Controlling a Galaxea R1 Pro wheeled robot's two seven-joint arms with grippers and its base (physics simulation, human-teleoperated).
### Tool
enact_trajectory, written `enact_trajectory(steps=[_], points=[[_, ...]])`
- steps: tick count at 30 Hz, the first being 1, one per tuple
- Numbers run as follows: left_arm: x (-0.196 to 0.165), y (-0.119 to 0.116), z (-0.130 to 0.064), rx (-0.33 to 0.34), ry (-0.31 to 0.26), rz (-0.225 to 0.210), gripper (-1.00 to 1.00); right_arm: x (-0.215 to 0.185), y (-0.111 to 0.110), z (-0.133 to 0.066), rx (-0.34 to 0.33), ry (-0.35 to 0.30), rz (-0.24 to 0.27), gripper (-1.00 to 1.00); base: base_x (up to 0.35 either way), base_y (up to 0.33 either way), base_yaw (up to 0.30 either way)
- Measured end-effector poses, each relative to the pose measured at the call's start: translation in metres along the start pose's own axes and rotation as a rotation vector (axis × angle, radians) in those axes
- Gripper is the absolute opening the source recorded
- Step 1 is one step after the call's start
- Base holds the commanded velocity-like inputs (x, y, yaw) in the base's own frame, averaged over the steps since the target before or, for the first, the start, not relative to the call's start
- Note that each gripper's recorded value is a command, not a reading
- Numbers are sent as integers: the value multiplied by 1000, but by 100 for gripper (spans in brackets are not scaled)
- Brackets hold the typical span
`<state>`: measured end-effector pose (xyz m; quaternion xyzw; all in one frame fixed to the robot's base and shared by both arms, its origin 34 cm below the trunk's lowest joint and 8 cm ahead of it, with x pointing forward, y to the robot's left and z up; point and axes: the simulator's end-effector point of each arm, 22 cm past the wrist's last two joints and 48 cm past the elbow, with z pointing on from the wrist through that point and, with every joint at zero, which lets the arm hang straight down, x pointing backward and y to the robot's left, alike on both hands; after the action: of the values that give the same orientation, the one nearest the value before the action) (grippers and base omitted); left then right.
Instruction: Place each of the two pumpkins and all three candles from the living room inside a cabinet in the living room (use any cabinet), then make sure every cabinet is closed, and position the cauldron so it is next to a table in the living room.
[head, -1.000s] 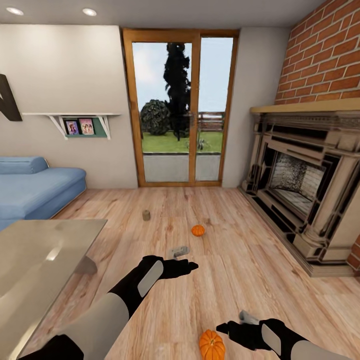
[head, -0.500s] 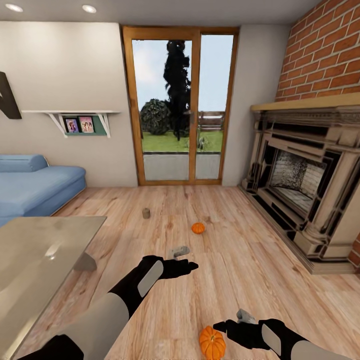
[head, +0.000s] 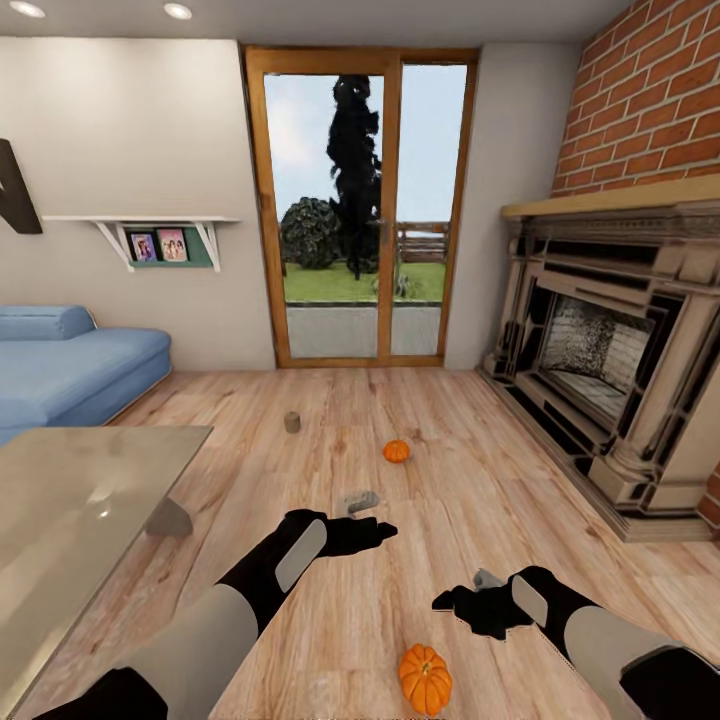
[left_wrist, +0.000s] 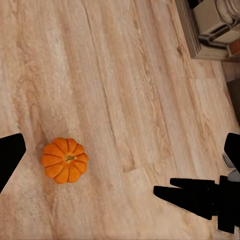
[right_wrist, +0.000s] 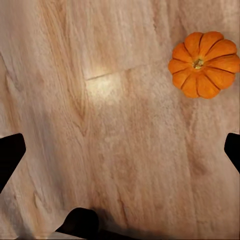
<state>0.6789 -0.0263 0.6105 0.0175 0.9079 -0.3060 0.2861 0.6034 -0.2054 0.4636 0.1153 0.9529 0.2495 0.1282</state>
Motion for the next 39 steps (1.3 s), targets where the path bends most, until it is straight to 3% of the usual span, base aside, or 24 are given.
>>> enact_trajectory(steps=[8,14,32,39], points=[[9,3,6,5,36,9,100,-4,-3,8,4,3,-3,100,0,0,0],[-9,0,7,12,7,35,100,2,-10,18,5,6,-6,100,0,0,0],[16,17,26,19,2,40,100,19,-26,50,-11,9,-22,100,0,0,0],[24,9,32,75,-5,44,100,25,-35,62,-13,3,-25,100,0,0,0]])
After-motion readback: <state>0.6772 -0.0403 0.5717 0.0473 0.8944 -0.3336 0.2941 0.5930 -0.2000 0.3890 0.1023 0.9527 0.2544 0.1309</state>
